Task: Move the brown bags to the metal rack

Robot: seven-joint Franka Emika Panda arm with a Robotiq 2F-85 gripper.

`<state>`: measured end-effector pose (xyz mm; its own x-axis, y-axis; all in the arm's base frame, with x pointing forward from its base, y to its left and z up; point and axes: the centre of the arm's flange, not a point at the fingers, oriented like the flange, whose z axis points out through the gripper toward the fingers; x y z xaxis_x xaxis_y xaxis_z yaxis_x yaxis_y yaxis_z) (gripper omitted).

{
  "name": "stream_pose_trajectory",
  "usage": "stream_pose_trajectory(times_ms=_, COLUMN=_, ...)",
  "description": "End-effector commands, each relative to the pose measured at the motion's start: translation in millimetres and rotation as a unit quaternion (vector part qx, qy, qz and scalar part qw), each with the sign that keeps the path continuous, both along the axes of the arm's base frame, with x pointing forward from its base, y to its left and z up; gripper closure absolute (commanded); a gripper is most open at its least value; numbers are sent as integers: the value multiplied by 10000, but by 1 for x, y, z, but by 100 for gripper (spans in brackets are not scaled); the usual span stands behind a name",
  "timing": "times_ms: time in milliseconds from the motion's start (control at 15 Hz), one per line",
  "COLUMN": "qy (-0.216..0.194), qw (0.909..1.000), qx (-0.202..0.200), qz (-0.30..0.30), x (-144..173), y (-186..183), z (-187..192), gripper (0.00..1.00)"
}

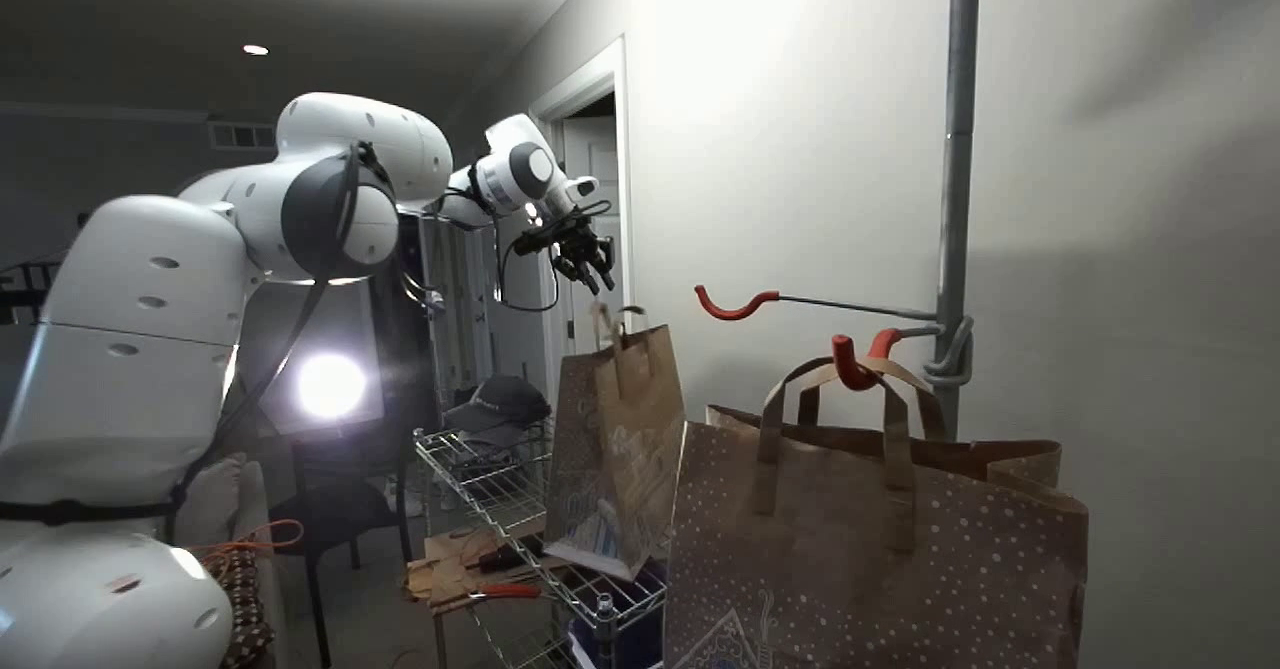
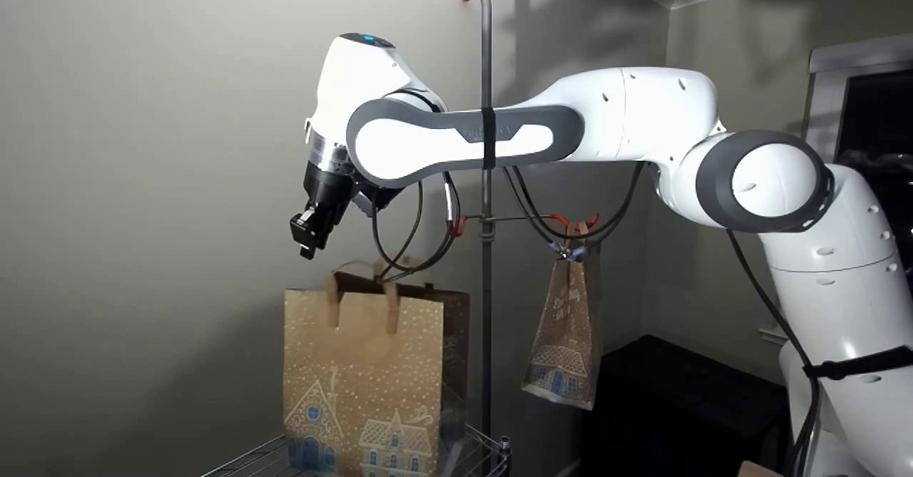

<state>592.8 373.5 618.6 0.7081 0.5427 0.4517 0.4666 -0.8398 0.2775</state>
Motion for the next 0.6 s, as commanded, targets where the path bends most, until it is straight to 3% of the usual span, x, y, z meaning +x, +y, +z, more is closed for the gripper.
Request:
stream_pose_trajectory(times_ms=0, qy=39, qw=9997, qx=-81, qz=-248, x=3, y=0, z=3, gripper=35)
stream_pose_trajectory(times_ms=333, qy=50, qw=9998, qx=-139, qz=122, x=3, y=-8, z=6, gripper=3)
stream_pose_trajectory(times_ms=533, qy=-39, qw=9975, qx=-351, qz=606, x=-3, y=-12, z=10, gripper=0)
